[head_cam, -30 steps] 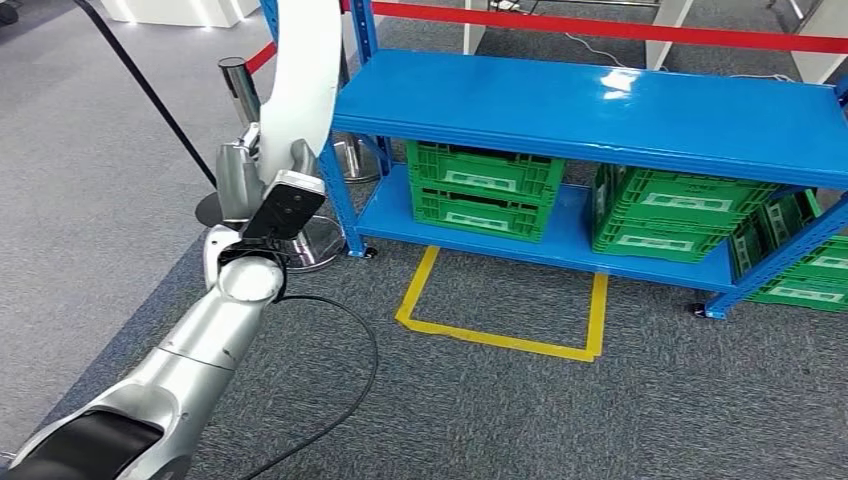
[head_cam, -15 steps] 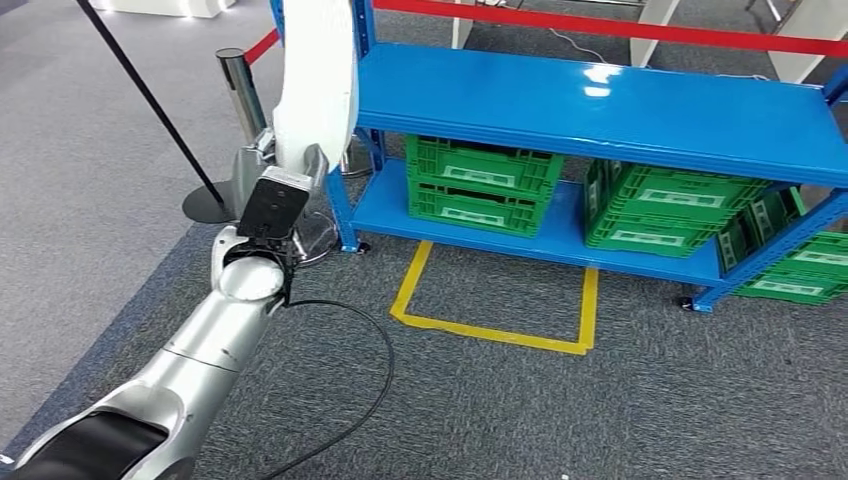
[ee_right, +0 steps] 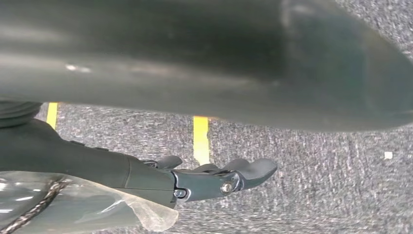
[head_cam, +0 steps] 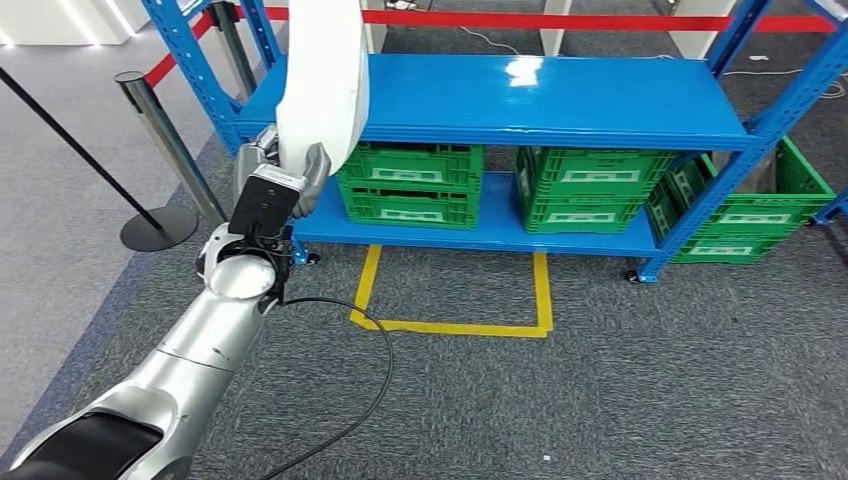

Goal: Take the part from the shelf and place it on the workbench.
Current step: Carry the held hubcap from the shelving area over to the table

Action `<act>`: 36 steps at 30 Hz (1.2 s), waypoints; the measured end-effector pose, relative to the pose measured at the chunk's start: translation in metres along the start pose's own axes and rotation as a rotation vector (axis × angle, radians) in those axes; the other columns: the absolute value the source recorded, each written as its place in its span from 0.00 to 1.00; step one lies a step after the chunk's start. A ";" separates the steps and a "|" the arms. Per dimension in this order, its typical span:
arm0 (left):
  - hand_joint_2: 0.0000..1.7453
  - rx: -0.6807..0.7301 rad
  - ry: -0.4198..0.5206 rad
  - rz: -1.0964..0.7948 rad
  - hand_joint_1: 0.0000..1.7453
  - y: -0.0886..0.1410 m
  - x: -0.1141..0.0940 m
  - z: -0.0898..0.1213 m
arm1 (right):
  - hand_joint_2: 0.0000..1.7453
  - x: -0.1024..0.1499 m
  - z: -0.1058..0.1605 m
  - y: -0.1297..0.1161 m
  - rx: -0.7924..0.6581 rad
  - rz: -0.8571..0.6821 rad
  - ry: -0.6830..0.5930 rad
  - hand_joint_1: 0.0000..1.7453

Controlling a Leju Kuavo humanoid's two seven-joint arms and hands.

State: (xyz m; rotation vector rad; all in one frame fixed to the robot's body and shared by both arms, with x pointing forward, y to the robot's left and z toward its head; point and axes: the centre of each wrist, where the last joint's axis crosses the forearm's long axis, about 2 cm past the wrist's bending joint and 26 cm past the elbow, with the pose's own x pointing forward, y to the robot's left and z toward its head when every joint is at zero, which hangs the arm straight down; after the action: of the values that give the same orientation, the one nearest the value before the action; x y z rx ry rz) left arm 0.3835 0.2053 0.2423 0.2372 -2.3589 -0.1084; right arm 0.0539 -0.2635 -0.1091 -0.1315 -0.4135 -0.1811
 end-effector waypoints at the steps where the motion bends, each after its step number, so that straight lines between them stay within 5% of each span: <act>1: 1.00 0.000 -0.003 0.001 1.00 0.000 0.001 -0.001 | 0.00 0.000 0.000 0.000 0.001 0.000 0.003 0.00; 22: 1.00 -0.004 -0.028 0.010 1.00 0.001 0.006 -0.006 | 0.00 -0.002 0.000 -0.003 0.001 0.013 0.094 0.00; 36: 1.00 0.014 -0.051 -0.039 1.00 0.025 0.004 -0.004 | 0.00 -0.003 0.000 -0.004 0.000 0.058 0.145 0.00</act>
State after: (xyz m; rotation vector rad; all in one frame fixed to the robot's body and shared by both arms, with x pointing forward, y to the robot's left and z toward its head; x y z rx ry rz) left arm 0.3807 0.2289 0.2515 0.2900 -2.4066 -0.1183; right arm 0.0506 -0.2668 -0.1097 -0.1288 -0.2648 -0.1328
